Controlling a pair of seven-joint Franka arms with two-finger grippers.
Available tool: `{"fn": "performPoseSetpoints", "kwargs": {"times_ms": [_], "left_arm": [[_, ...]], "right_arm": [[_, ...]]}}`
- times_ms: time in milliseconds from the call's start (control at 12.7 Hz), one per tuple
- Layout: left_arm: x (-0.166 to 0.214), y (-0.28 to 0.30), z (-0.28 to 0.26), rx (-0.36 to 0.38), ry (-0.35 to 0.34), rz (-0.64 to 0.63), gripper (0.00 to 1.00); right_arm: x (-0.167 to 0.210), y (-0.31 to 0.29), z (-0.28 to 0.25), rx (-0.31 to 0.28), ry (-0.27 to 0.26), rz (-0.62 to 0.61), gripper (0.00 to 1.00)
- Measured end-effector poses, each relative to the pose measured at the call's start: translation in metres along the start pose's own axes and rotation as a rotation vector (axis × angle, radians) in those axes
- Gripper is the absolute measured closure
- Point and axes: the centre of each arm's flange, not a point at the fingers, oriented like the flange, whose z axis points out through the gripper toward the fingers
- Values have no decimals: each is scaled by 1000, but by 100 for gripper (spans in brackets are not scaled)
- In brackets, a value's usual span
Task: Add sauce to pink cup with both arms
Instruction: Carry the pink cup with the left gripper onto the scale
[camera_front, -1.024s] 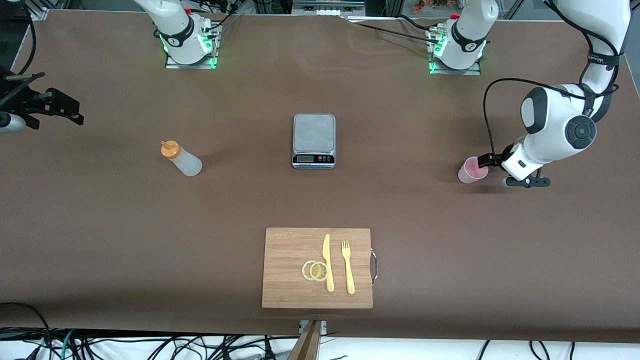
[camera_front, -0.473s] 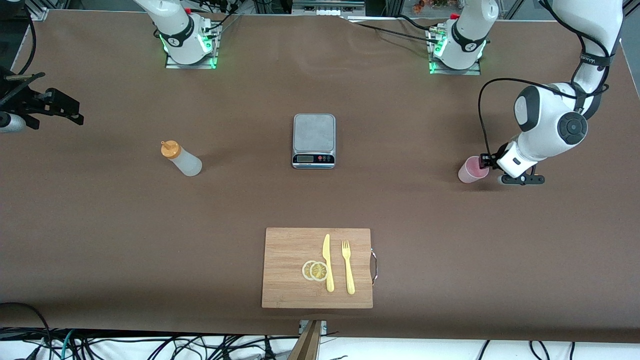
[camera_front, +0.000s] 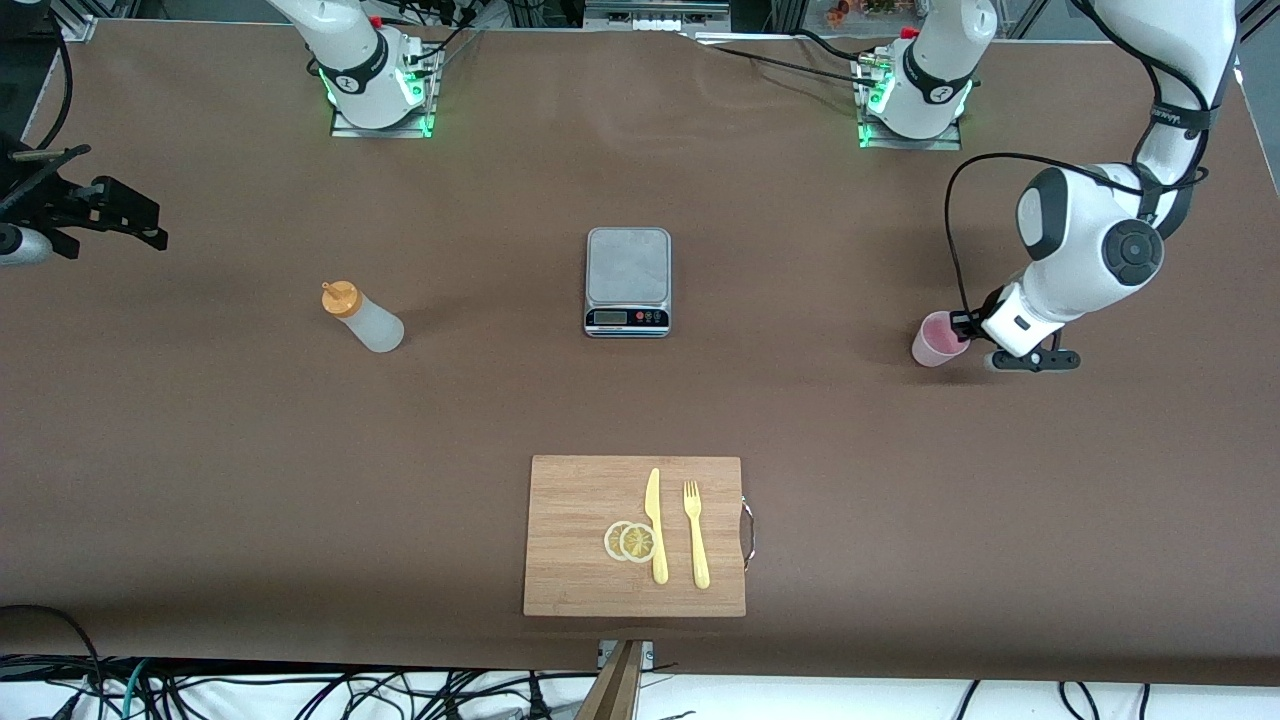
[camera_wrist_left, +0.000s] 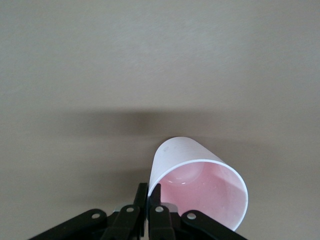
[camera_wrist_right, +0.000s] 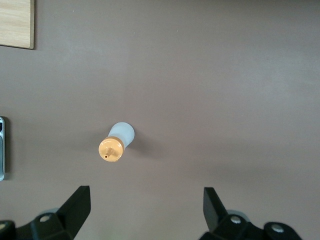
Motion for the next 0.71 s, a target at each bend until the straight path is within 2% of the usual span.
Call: {"fn": "performPoseSetpoints", "kwargs": {"times_ms": [236, 394, 552, 709], "left_arm": [[12, 80, -34, -19, -48, 23, 96], [10, 154, -72, -39, -77, 95, 96], [-5, 222, -96, -56, -77, 129, 96], [-34, 281, -95, -57, -87, 124, 96]], "right_arm": [[0, 0, 0, 0, 0, -1, 0], [0, -1, 0, 0, 0, -1, 0], [0, -1, 0, 0, 0, -2, 0], [0, -2, 0, 0, 0, -3, 0]]}}
